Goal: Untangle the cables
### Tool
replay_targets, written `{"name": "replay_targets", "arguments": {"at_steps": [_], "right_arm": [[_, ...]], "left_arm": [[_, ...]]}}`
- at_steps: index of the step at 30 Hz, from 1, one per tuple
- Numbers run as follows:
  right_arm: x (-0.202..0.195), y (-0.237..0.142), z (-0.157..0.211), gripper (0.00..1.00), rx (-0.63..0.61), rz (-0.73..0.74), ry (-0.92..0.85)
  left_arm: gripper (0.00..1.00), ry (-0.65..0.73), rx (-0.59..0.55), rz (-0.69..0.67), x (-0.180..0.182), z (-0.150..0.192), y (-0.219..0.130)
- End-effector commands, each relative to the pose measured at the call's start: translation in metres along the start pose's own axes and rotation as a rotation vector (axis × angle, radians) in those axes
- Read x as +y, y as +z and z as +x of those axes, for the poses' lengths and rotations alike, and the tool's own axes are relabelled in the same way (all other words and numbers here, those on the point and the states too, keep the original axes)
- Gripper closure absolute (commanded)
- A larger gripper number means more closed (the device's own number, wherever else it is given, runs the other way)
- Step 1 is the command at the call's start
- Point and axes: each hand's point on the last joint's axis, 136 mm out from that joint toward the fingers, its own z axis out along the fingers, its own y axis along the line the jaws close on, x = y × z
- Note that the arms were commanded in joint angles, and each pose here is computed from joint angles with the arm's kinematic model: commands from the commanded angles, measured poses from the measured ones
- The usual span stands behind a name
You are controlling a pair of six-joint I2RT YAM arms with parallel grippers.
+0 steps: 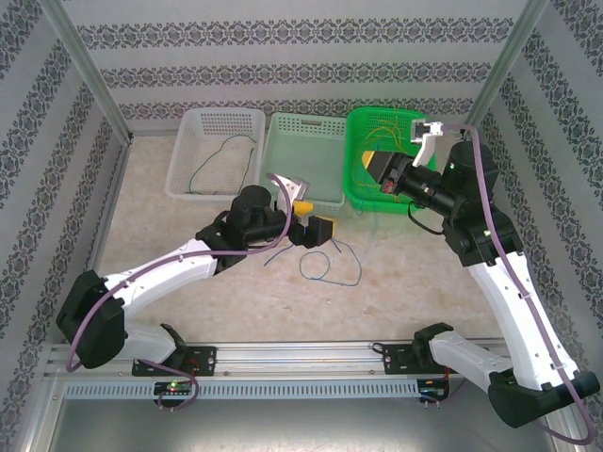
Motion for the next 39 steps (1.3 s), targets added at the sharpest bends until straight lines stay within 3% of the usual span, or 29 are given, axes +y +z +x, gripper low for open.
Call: {"name": "replay_targets", "arguments": {"at_steps": [1, 6, 11, 20, 28, 32, 39], "right_arm": [[0.006, 0.004, 0.002, 1.0, 0.006, -0.036, 0.007], [0.013, 0.004, 0.002, 1.0, 0.006, -0.056, 0.001], [0.016, 0.003, 0.001, 1.0, 0.009, -0.063, -0.003], [0.022, 0.002, 0.0, 1.0, 0.004, -0.083, -0.006], [0.024, -0.002, 0.002, 1.0, 0.011, -0.09, -0.015], [0.026, -0.002, 0.002, 1.0, 0.014, -0.097, -0.022], [0.029, -0.006, 0.002, 1.0, 0.018, -0.096, -0.045]], "left_arm": [[0.0, 0.122, -0.122, 0.05, -0.026, -0.052, -0.016], [0.0, 0.116, -0.043, 0.007, -0.011, -0.046, 0.002], [0.05, 0.081, -0.002, 0.134, -0.024, -0.036, 0.015], [0.14, 0.013, 0.096, 0.177, -0.02, -0.019, 0.041], [0.2, -0.001, 0.105, 0.181, -0.014, -0.019, 0.051], [0.33, -0.011, 0.106, 0.177, -0.01, -0.019, 0.054], [0.34, -0.043, 0.099, 0.16, 0.002, -0.016, 0.051]]}}
